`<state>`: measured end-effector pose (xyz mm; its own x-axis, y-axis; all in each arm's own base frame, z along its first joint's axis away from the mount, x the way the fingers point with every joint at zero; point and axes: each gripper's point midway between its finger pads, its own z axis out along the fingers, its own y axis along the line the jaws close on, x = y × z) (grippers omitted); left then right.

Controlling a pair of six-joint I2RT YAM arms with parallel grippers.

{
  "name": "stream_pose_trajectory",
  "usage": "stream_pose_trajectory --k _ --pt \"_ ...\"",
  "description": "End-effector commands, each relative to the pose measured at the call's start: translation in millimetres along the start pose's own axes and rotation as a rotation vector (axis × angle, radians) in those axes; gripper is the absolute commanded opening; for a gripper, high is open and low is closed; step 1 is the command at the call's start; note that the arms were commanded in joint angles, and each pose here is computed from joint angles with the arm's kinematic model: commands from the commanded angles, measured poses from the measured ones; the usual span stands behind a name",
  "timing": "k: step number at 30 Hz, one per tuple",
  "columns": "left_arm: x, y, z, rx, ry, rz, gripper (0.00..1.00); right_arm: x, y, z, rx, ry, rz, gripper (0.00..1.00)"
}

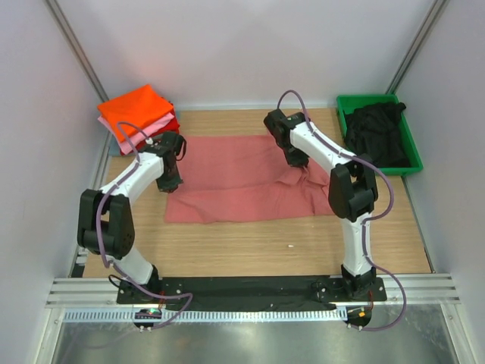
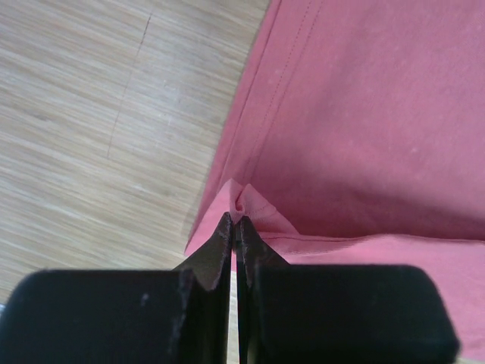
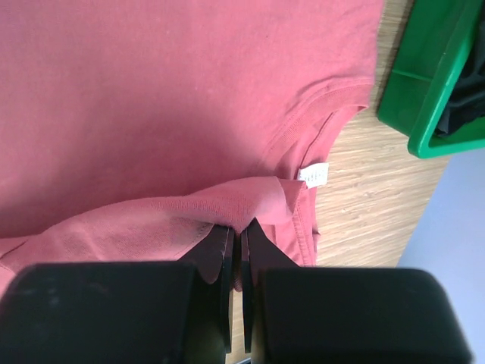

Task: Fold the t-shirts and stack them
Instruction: Fold the tshirt

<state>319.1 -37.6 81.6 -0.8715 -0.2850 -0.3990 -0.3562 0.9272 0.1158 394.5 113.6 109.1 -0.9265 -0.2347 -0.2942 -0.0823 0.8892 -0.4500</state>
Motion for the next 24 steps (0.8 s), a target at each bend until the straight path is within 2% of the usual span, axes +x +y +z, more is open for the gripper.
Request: stream_pose_trajectory --k 1,5,6,7,8,9,10,12,13,14,17,18,19,20,21,22,23,24 --pt "-19 -4 1 -0.01 -0.033 -0.002 0.0 -17 -4 3 0.023 -0.041 0.004 0.01" --pt "-23 -6 14 -0.049 -0.007 0.01 0.02 -21 -5 18 0.035 -0.02 0.005 0.04" --pt "-27 -10 19 -0.054 0.001 0.015 0.05 -26 -6 18 0.035 -0.025 0.017 0.2" --pt "-30 -11 19 -0.056 0.002 0.018 0.17 -28 -7 21 0.038 -0.023 0.025 0.36" --pt "-30 -10 18 -0.068 0.017 0.024 0.26 -27 -9 28 0.052 -0.004 0.026 0.49" --pt "-32 -11 18 -0.072 0.021 0.025 0.34 -35 -14 26 0.061 -0.02 0.047 0.71" --pt "-40 -11 8 -0.073 0.002 0.016 0.48 -35 -21 25 0.089 -0.009 0.049 0.8" --pt "-48 -9 -7 -0.064 -0.05 0.0 0.62 -42 -40 22 0.149 -0.021 0.099 0.94" --pt "-52 -4 -24 -0.048 -0.098 -0.019 0.7 -39 -46 19 0.157 -0.012 0.111 0.96" --pt "-52 -3 -33 -0.051 -0.129 -0.019 0.73 -40 -52 13 0.156 -0.025 0.141 0.97" --pt "-35 3 -56 -0.014 -0.184 -0.037 0.75 -33 -66 -14 0.095 -0.099 0.261 0.99" --pt "-28 3 -60 0.014 -0.191 -0.051 0.75 -15 -63 -29 0.003 -0.108 0.291 1.0" --pt "-26 2 -69 0.069 -0.229 -0.082 0.75 -19 -56 -34 -0.075 -0.153 0.358 1.0" --pt "-4 6 -58 0.076 -0.194 -0.103 0.75 -12 -49 -36 -0.136 -0.157 0.381 1.0" --pt "9 3 -54 0.118 -0.176 -0.11 0.75 16 -36 -28 -0.181 -0.112 0.376 1.0" --pt "8 -4 -53 0.167 -0.204 -0.137 0.75 13 -25 -48 -0.311 -0.165 0.433 0.99" --pt "25 -1 -46 0.185 -0.188 -0.142 0.75 22 -17 -51 -0.366 -0.164 0.451 0.98" --pt "32 -8 -46 0.23 -0.17 -0.164 0.75 49 -1 -39 -0.409 -0.107 0.439 0.93"
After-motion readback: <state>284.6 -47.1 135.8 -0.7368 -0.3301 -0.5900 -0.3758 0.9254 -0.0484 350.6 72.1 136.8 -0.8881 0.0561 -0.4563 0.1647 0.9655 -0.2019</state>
